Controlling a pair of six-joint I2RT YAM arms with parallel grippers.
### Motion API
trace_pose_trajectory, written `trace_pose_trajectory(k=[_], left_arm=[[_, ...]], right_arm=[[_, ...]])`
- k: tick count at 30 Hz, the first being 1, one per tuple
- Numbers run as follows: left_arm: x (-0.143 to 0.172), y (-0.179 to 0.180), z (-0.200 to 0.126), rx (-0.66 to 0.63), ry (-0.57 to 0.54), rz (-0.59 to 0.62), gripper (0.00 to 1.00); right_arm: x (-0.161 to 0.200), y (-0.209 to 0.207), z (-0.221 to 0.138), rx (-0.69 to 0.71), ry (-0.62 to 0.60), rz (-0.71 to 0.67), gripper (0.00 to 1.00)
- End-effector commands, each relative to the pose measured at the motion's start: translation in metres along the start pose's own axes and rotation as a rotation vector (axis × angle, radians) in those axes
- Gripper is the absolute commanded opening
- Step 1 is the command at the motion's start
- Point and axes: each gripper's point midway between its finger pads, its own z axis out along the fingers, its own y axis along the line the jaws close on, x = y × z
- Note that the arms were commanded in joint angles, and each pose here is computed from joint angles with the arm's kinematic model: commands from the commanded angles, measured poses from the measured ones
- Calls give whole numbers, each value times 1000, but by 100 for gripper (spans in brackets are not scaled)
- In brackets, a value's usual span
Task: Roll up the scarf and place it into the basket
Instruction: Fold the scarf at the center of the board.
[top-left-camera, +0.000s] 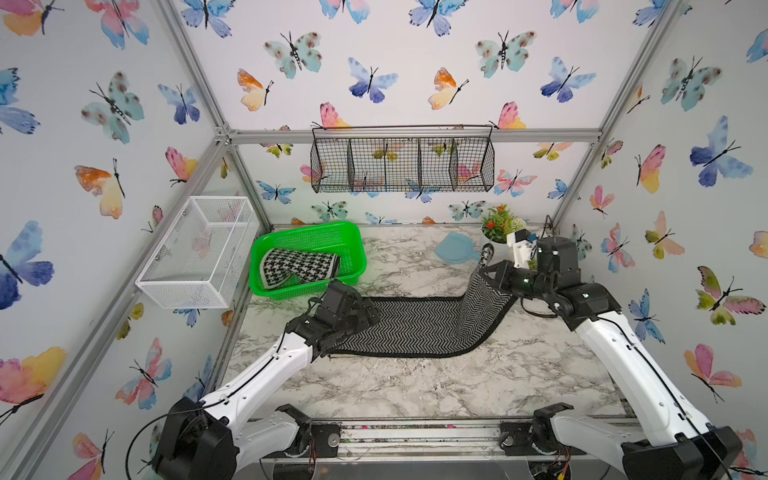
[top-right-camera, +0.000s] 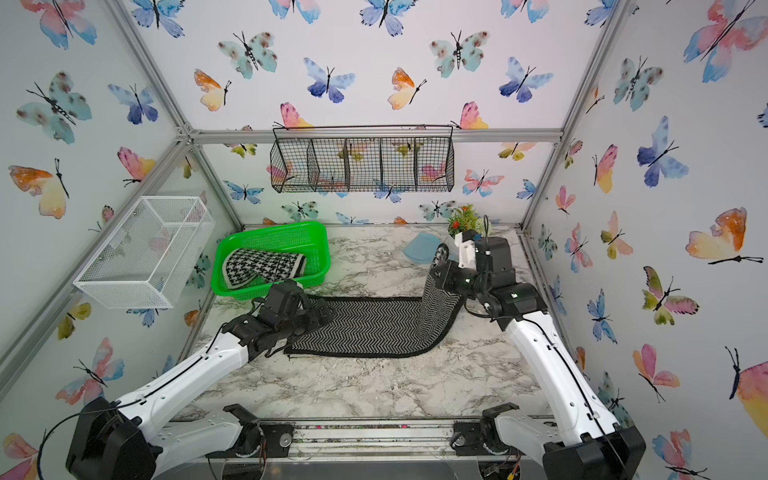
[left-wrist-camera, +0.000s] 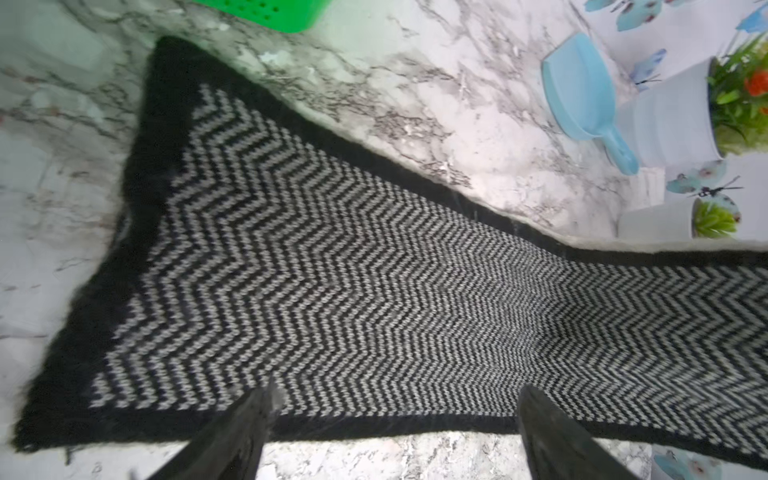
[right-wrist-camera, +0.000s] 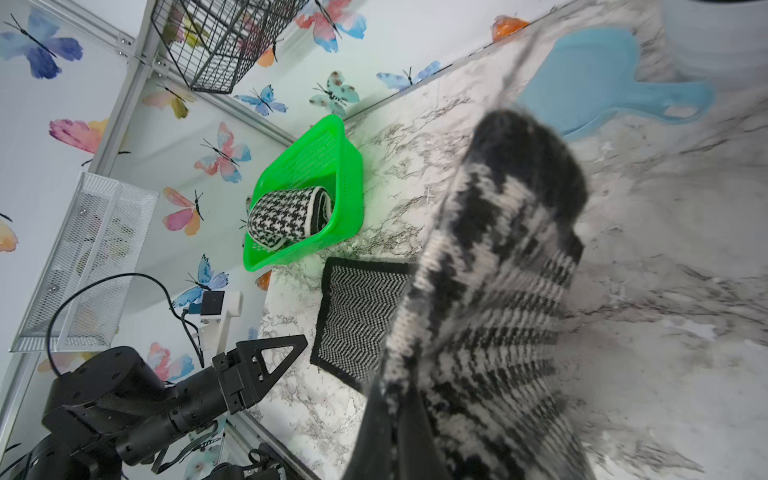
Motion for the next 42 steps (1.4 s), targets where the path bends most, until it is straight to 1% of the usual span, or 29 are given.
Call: trace_pose_trajectory(k=[1,5,8,10,12,14,17,23,28,32,38,42], left_arm=[[9,-19,4,50,36,18,94],[14,-7,16,19,35,9,94],[13,5,14,-31,13,4,94],[8,12,7,-47,-10,-7,94],[-3,24,-6,-77,-53,-27,94],[-14,41,-18,-128,-96,-49,94],[-25,61,-34,-157,-128,-80,95],[-32,78,-51,-138,-176,-116,95],[-34,81,-53,-135,-173,-110,95],[-32,84,-49,-134,-162,-107,96],[-31,89,-48,-144,-165,-109,96],[-33,88,-52,-144,-173,-107,95]], right_arm=[[-9,30,10,-45,-63,20,1],[21,65,39,-97,5,1,1],[48,89,64,-145,55,3,1],[65,101,81,-178,94,15,1],[81,111,98,-178,118,5,1],[93,123,111,-192,137,3,1],[105,139,132,-224,155,8,1],[132,158,190,-233,219,16,1],[142,164,222,-248,233,48,1],[140,165,233,-251,208,71,1],[142,171,247,-273,211,95,2],[153,172,261,-289,247,109,2]])
